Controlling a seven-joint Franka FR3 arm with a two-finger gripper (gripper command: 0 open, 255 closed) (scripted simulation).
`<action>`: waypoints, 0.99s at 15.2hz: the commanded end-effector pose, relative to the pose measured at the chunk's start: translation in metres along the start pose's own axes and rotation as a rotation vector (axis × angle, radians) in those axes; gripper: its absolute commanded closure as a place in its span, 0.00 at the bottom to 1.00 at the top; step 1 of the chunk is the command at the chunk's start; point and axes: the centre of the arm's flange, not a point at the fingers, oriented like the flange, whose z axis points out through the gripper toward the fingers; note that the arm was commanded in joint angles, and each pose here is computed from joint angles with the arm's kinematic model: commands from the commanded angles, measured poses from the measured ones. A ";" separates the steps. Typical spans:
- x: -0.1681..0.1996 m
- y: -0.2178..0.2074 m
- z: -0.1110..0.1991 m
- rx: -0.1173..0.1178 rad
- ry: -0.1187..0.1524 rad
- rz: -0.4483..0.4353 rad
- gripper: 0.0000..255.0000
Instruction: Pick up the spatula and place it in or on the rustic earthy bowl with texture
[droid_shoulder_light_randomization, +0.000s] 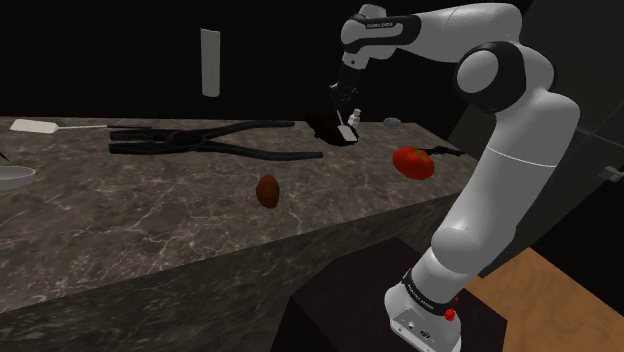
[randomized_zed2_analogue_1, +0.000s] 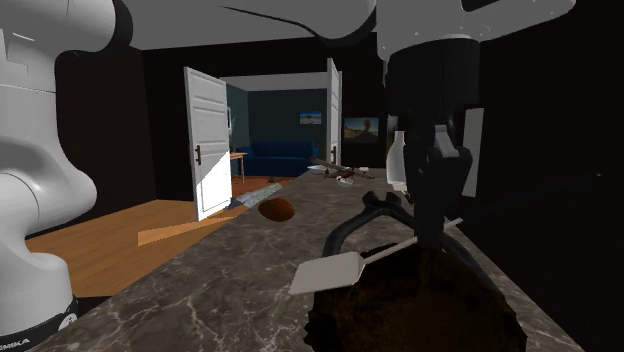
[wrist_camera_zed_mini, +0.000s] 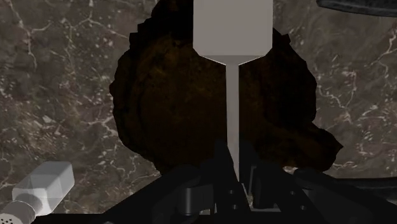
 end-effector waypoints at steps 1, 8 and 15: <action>0.000 -0.001 0.009 0.000 0.000 0.000 1.00; -0.001 -0.001 0.025 0.000 0.000 0.000 1.00; -0.001 -0.001 0.025 0.000 0.000 0.000 0.00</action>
